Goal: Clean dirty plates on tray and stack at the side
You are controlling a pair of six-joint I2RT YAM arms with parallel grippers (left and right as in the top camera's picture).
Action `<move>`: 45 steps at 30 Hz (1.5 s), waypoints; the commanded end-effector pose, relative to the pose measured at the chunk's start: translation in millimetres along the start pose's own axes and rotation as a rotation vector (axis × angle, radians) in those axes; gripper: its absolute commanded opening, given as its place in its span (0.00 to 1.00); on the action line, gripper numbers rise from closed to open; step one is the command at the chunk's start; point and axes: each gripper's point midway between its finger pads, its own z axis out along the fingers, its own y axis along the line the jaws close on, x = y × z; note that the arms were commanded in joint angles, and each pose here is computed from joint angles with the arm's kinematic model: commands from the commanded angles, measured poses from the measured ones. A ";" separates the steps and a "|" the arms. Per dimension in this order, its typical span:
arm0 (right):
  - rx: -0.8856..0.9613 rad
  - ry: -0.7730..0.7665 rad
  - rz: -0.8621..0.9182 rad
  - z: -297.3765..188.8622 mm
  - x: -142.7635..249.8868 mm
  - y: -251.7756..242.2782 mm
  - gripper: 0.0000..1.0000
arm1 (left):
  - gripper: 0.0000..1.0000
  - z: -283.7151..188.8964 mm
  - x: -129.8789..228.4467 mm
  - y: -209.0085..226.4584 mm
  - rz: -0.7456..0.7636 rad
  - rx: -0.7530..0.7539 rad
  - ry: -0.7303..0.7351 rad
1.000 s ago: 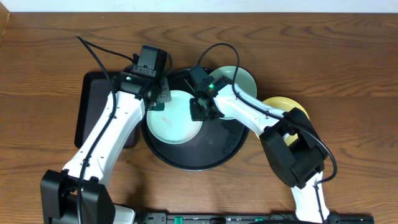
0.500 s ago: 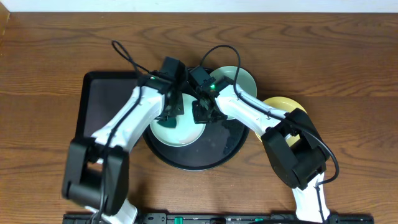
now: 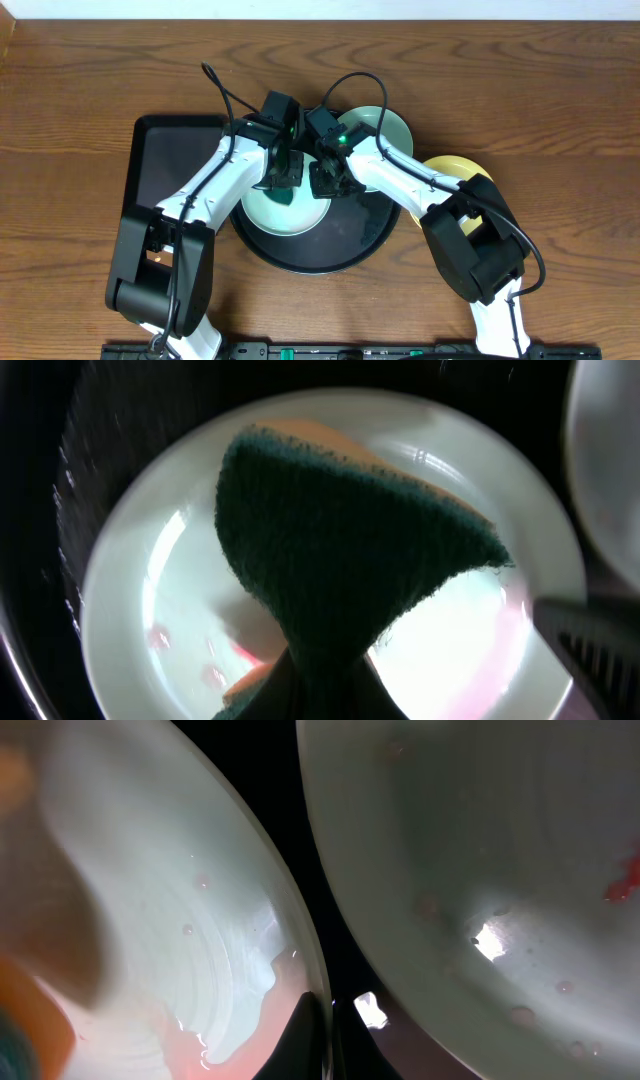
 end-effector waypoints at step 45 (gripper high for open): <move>0.066 -0.013 -0.027 1.7 2.4 -14.6 0.01 | 0.07 23.5 24.0 9.7 -0.033 -0.061 0.102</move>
